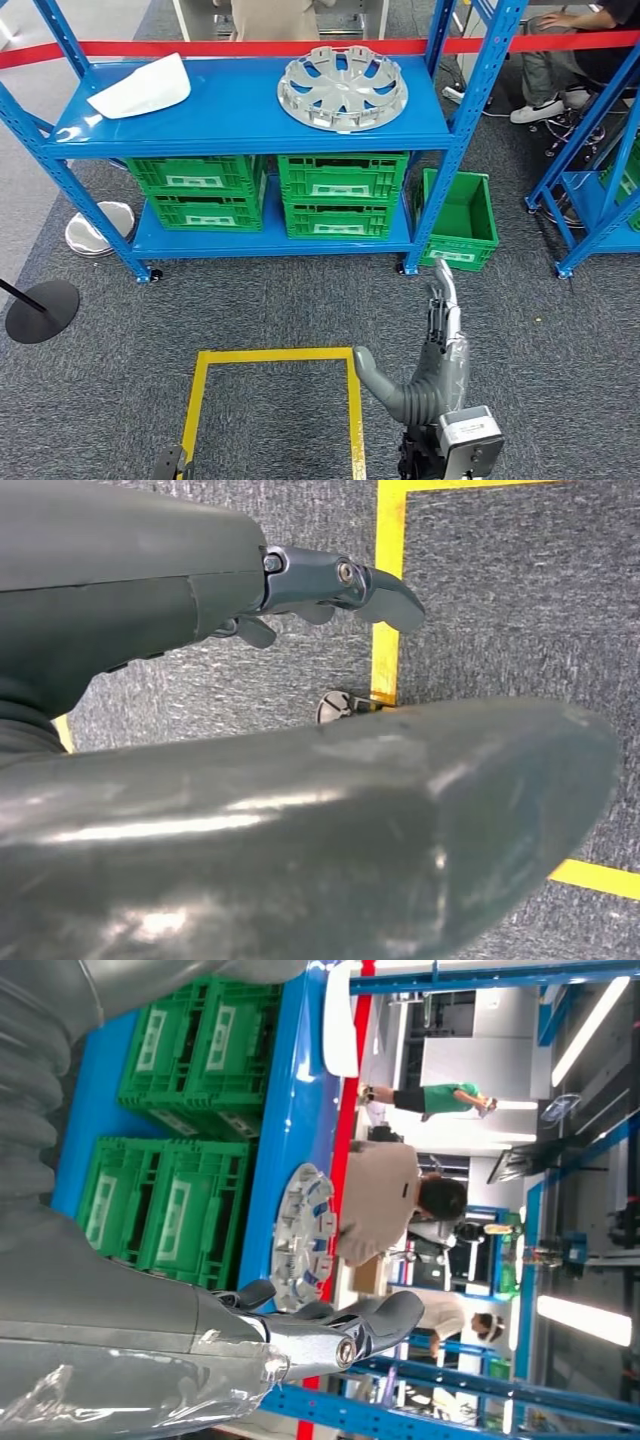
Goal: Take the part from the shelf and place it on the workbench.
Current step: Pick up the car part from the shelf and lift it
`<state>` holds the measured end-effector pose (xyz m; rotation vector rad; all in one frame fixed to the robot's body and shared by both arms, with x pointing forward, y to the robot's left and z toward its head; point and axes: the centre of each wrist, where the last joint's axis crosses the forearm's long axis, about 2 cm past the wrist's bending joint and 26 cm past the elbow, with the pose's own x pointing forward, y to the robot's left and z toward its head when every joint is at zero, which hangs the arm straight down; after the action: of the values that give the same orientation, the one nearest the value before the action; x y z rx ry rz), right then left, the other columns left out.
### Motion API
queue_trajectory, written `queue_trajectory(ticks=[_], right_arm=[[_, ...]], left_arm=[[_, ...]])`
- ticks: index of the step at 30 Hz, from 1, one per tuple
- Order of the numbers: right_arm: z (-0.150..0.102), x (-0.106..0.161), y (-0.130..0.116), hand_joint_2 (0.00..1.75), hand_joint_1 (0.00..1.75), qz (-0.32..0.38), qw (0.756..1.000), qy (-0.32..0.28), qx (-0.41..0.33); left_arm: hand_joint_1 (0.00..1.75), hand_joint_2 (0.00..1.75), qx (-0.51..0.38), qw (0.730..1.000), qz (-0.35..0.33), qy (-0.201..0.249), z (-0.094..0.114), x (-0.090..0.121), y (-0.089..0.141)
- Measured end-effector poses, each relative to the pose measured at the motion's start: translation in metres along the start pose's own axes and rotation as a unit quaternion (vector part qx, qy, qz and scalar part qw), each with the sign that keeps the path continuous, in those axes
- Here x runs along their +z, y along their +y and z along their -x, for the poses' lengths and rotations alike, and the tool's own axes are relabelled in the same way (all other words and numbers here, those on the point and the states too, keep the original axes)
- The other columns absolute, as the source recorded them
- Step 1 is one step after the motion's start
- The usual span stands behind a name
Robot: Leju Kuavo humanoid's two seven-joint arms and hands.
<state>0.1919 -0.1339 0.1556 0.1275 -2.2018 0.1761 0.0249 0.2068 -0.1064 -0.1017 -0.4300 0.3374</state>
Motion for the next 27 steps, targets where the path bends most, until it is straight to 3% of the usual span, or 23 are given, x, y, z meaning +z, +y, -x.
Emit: queue_trajectory(ticks=[27], right_arm=[[0.0012, 0.0054, -0.0038, 1.75, 0.0, 0.021, 0.999, -0.006, 0.034]], left_arm=[[0.0, 0.0, 0.0, 1.0, -0.001, 0.0, 0.0, 0.0, 0.0008]])
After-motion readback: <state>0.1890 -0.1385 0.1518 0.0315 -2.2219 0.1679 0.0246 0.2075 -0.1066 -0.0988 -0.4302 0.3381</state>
